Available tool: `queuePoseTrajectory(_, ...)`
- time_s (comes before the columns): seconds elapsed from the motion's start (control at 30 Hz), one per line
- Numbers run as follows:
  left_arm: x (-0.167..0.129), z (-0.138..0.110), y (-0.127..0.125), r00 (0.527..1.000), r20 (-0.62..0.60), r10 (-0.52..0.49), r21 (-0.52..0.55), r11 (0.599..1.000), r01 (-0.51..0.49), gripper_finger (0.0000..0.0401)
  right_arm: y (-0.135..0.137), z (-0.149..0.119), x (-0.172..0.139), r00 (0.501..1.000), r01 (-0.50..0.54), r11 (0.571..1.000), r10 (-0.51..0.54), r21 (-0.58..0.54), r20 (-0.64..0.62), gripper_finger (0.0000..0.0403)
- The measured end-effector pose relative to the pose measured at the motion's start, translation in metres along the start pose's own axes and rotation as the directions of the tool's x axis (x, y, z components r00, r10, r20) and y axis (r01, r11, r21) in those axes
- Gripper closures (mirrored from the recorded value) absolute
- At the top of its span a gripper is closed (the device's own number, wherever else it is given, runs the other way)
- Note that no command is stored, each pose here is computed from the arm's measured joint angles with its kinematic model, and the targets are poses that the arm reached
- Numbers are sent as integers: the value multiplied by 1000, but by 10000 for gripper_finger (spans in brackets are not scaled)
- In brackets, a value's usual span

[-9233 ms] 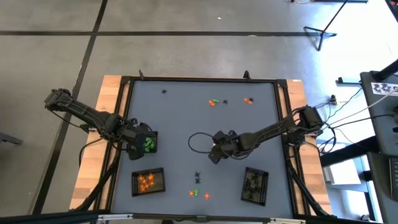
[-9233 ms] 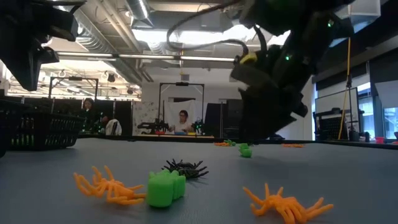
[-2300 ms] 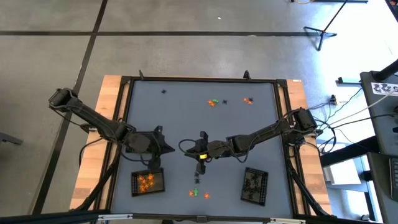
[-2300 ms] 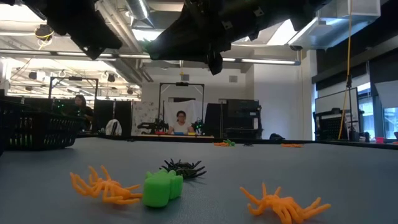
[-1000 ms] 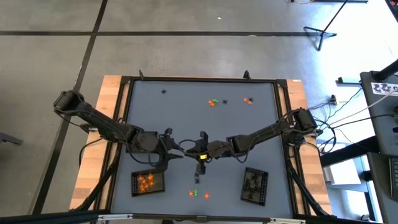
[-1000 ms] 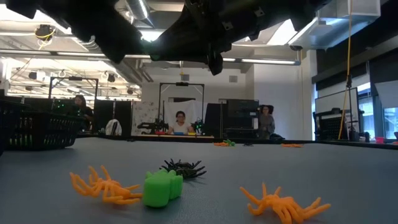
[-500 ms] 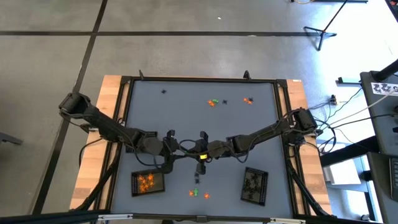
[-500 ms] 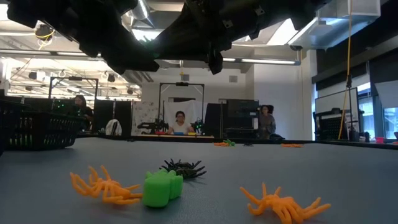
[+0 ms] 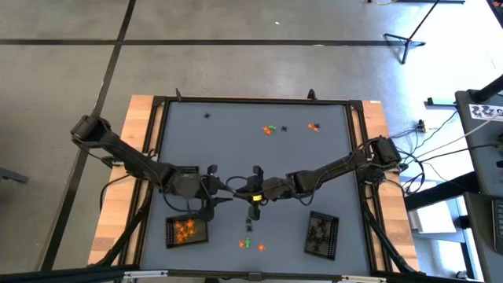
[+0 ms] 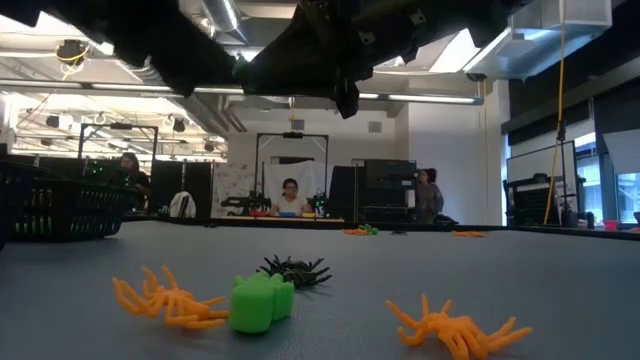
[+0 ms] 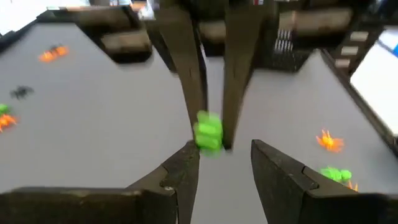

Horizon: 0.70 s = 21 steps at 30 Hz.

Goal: Sort Halloween decoration
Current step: Put the green skeleton toy into the top black bin

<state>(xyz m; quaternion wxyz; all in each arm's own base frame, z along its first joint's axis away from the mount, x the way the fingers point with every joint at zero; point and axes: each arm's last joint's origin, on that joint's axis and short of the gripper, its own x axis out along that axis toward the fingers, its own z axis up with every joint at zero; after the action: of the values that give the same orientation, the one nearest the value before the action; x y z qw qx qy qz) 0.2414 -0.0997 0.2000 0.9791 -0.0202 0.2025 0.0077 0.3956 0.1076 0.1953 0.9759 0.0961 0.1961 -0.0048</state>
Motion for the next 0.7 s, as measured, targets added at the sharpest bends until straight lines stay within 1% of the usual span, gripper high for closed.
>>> queuePoseTrajectory(0.1,-3,6,1,999,43,9,-16,1000,-8,264,-1,-1,0,1000,4,1000,-4,-2,-11,370)
queuePoseTrajectory(0.27,-4,7,2,998,50,32,-20,999,-31,264,-1,-1,0,1000,0,1000,0,-1,-6,370)
queuePoseTrajectory(0.53,-4,7,2,999,46,22,-21,1000,-21,264,0,-1,0,1000,-4,1000,4,0,-3,370)
queuePoseTrajectory(0.7,1,2,1,1000,18,22,-15,1000,-21,264,0,0,0,1000,-4,1000,4,1,-2,370)
